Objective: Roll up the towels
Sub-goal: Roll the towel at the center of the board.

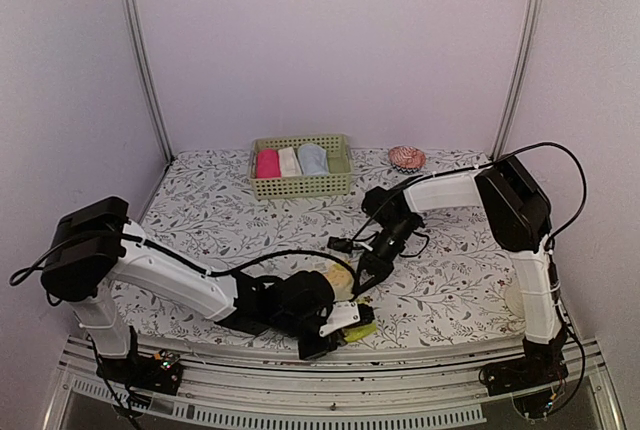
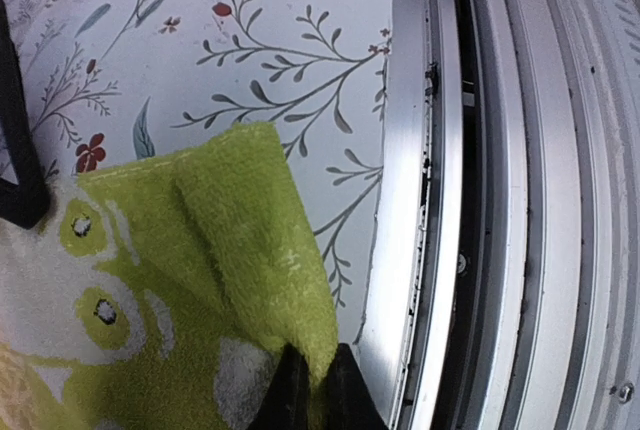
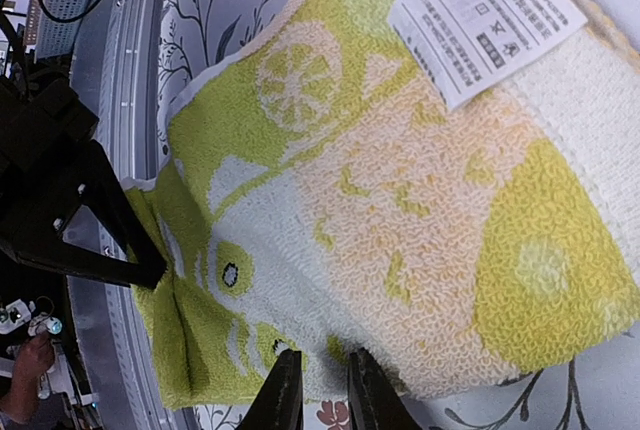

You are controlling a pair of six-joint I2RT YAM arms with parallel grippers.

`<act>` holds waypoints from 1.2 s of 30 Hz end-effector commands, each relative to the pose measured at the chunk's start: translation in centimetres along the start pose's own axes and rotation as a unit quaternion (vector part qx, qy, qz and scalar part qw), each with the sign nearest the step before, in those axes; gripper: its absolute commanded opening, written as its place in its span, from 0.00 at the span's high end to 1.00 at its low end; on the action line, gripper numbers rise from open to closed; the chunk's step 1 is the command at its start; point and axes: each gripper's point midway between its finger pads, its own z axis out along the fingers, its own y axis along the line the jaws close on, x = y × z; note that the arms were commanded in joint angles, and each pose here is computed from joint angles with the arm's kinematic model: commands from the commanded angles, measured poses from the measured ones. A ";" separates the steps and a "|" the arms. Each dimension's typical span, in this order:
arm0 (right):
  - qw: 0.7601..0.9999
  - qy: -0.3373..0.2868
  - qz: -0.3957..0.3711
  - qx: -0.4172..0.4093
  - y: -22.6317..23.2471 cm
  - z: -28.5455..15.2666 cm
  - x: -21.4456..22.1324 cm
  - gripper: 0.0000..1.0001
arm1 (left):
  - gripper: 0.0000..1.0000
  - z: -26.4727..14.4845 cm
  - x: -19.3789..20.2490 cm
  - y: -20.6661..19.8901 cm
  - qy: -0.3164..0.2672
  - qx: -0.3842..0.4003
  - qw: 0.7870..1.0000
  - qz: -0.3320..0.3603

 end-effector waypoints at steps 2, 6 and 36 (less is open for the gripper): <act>0.998 0.021 0.000 0.060 -2.4 -0.4 1.2 0.80 | 0.97 -0.2 0.0 -0.5 -0.008 0.064 0.997 -0.053; 0.997 -0.021 -0.007 0.068 -0.3 -4.4 0.9 0.77 | 0.97 -0.1 -0.5 0.2 -0.019 0.100 0.991 -0.083; 0.890 0.014 -0.398 0.223 9.2 1.3 3.7 0.64 | 0.95 1.7 0.8 3.1 0.011 0.277 0.892 -0.358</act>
